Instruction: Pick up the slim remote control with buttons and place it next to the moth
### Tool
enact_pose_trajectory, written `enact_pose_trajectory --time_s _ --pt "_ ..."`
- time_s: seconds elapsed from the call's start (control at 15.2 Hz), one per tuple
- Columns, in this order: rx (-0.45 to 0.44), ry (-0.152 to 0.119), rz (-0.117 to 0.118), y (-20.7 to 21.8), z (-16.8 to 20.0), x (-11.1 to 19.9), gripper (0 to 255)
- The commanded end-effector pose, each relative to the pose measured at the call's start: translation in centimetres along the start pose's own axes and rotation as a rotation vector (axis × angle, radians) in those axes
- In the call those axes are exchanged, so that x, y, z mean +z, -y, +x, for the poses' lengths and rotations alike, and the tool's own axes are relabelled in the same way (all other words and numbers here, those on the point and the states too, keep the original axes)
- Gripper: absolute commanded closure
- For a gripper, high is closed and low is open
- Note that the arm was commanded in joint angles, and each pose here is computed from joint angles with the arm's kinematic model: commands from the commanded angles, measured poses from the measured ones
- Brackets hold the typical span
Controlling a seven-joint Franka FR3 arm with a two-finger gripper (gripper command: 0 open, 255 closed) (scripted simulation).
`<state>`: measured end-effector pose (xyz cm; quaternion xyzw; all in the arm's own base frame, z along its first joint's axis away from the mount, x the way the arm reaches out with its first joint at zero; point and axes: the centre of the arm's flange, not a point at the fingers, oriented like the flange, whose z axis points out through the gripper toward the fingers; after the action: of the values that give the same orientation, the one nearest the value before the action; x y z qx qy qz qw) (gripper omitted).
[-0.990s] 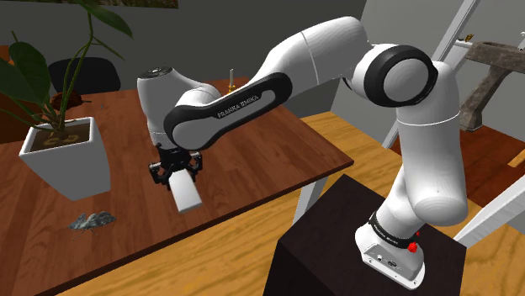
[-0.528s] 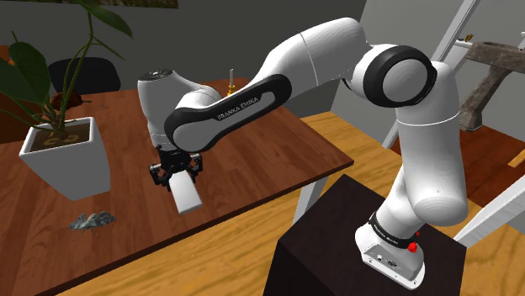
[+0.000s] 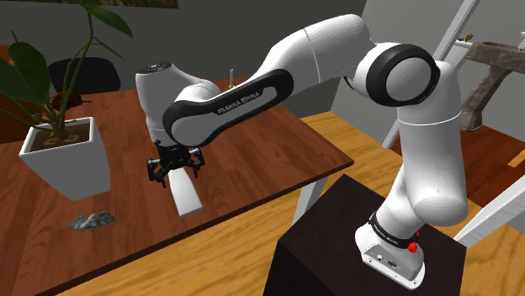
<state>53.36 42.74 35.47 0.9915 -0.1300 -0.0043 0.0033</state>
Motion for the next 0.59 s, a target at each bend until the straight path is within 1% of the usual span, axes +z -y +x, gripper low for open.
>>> enact_pose_trajectory --time_s 0.0,0.07,0.53 --pt "0.000 0.000 0.000 0.0 0.0 -2.5 0" --pt "0.000 0.000 0.000 0.0 0.0 -3.6 0" --pt "0.000 0.000 0.000 0.0 0.0 -3.6 0"
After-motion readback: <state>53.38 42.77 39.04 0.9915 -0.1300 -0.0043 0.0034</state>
